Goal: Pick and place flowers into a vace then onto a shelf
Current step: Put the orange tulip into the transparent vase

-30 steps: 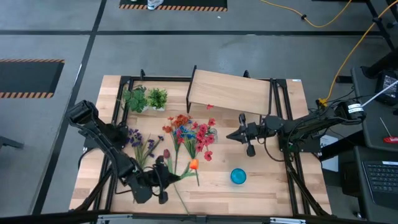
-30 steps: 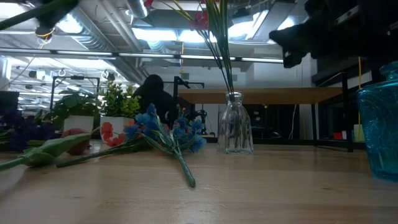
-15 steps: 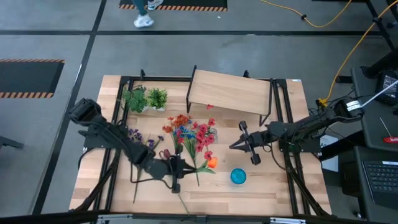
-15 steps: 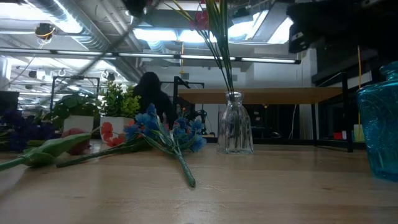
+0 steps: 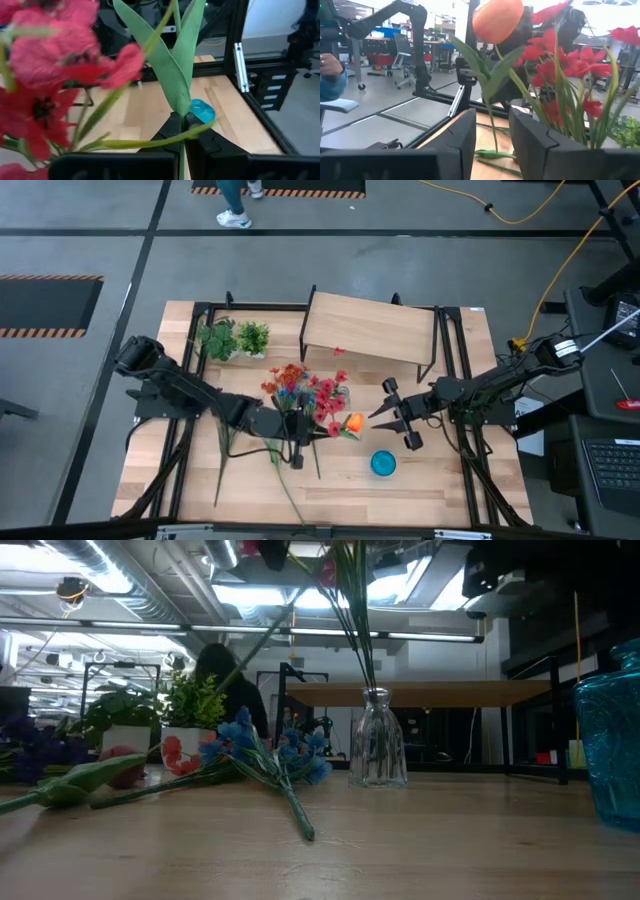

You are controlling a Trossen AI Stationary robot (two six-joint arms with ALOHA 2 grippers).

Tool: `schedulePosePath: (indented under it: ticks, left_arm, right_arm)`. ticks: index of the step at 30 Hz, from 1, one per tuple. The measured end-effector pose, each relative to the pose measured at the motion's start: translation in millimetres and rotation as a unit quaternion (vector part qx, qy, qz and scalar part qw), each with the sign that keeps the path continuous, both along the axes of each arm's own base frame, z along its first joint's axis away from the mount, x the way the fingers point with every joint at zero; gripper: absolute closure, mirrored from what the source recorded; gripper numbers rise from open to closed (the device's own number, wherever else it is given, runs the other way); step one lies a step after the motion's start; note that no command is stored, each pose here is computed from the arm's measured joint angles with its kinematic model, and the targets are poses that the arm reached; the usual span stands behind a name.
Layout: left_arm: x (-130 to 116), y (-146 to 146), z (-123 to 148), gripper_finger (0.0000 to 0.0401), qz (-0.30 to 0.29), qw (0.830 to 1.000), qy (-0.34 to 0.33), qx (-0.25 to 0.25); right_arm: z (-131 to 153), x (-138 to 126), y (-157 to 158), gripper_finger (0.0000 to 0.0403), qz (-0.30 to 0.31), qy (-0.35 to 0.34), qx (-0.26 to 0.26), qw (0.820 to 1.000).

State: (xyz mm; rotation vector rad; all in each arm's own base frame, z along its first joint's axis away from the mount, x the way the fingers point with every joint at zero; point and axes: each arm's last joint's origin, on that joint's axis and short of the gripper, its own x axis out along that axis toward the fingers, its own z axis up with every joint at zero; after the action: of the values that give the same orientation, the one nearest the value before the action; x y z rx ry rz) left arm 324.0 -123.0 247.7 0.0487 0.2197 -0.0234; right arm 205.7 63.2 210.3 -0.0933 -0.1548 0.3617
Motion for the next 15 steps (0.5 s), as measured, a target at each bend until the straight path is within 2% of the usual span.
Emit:
schedulePosePath:
  ticks: [6, 15]
  left_arm:
    - [6, 10, -3, 0.0398, 0.013, 1.000, 0.000, 0.007]
    - [14, 8, -13, 0.0398, -0.023, 1.000, -0.007, 0.014]
  right_arm:
    - [-6, 23, 7, 0.0279, -0.001, 0.032, -0.012, 0.999]
    - [-5, 60, 17, 0.0279, -0.003, 0.038, -0.026, 0.999]
